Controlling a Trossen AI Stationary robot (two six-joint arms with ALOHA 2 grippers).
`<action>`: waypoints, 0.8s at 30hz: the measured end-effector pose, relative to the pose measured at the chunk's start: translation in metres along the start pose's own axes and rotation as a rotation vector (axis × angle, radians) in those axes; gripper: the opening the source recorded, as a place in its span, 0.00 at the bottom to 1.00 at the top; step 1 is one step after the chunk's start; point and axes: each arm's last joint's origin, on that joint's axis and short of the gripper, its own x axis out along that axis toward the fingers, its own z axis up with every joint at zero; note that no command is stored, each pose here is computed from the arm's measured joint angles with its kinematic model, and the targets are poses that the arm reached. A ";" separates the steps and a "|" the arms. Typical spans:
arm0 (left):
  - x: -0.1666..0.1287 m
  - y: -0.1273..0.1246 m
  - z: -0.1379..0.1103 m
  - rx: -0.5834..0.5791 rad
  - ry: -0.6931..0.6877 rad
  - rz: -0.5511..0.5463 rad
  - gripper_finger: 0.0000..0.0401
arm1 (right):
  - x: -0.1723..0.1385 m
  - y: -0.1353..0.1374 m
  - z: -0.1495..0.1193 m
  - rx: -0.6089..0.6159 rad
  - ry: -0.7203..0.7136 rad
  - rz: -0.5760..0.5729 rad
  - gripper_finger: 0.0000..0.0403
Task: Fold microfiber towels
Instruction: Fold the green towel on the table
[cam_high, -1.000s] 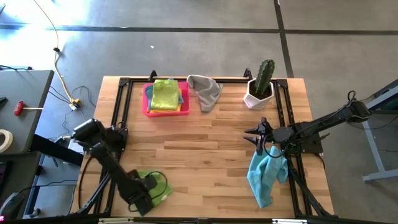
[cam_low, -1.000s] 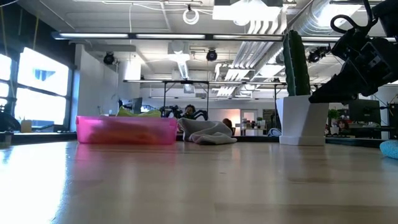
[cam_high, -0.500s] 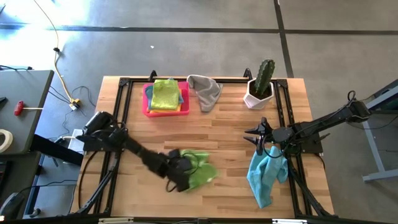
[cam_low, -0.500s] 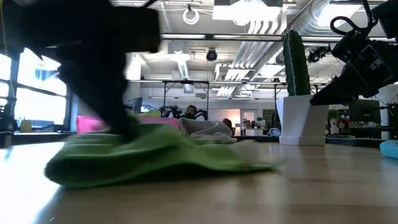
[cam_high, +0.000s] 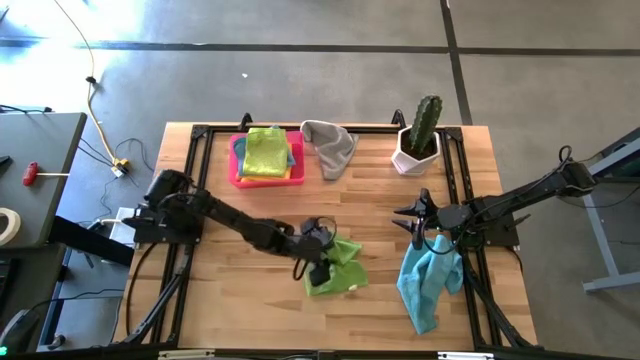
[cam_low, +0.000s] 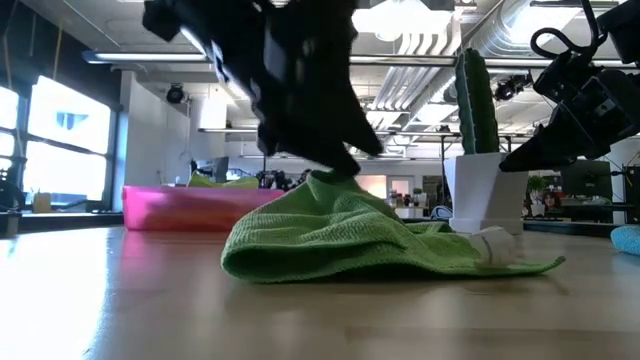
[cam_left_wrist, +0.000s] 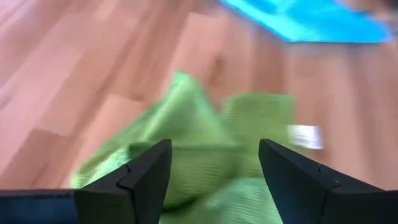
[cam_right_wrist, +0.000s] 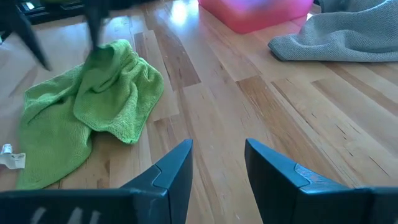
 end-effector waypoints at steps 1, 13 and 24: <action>-0.005 -0.003 0.001 -0.006 0.007 -0.035 0.58 | 0.000 0.000 0.000 -0.001 0.000 0.000 0.34; -0.023 -0.046 -0.033 0.187 0.110 -0.096 0.58 | 0.000 0.000 -0.001 -0.004 0.009 -0.003 0.34; -0.019 -0.030 -0.023 0.261 -0.115 0.337 0.58 | 0.000 0.000 0.001 0.012 -0.007 0.003 0.34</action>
